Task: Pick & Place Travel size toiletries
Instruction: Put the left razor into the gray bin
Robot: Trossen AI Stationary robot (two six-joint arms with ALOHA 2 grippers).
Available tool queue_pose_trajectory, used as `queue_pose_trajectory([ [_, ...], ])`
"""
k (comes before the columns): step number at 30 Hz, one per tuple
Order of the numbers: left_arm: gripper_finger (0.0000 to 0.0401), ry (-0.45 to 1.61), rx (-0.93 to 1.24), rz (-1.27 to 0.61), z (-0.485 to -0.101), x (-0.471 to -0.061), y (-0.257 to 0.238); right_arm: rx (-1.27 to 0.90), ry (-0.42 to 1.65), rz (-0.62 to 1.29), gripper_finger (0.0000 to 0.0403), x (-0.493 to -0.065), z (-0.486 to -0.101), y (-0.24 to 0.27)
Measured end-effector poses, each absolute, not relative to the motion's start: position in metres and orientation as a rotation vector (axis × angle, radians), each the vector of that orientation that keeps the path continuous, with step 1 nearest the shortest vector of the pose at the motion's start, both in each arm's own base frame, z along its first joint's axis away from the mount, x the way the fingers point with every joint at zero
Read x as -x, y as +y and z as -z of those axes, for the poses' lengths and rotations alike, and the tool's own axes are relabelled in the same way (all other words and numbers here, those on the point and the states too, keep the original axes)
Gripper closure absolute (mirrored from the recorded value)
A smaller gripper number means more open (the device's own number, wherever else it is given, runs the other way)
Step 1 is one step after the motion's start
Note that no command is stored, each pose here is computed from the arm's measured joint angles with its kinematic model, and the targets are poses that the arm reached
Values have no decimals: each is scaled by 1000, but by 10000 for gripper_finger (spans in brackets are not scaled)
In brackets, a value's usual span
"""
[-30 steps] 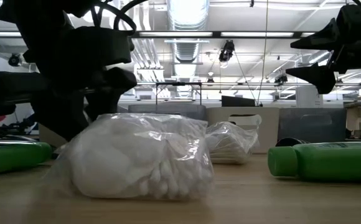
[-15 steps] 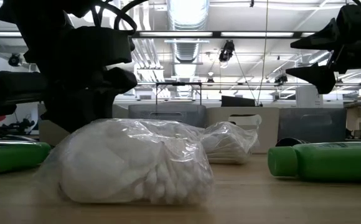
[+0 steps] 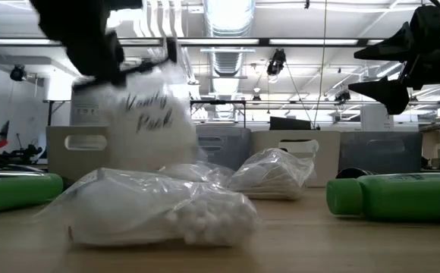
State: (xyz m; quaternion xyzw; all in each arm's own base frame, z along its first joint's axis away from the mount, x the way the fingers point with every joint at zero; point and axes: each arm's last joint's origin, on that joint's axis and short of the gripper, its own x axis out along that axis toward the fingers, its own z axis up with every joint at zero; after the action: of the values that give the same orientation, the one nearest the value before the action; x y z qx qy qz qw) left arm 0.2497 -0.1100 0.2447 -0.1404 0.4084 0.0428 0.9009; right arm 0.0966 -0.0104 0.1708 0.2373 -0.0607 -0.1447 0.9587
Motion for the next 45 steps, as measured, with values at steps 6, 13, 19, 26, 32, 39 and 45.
queue_pose_trajectory([
  [6, 347, 818, 373, -75, -256, -244, -105, -481, -122, 293, 39, -97, -171, -10],
  [13, 362, 991, 331, 23, -217, -257, -133, -481, -122, 293, 39, -97, -171, -10],
  [19, 315, 1087, 332, 46, -184, -269, -147, -481, -122, 293, 39, -97, -171, -10],
  [26, 287, 1113, 313, 33, -161, -278, -154, -481, -123, 293, 39, -97, -171, -10],
  [32, 282, 1141, 297, 29, -144, -282, -161, -481, -123, 293, 39, -97, -171, -10],
  [39, 297, 1156, 282, 117, -153, -274, -165, -481, -123, 293, 39, -97, -171, -10],
  [45, 343, 1049, 317, 229, -193, -267, -165, -481, -123, 293, 39, -97, -171, -10],
])
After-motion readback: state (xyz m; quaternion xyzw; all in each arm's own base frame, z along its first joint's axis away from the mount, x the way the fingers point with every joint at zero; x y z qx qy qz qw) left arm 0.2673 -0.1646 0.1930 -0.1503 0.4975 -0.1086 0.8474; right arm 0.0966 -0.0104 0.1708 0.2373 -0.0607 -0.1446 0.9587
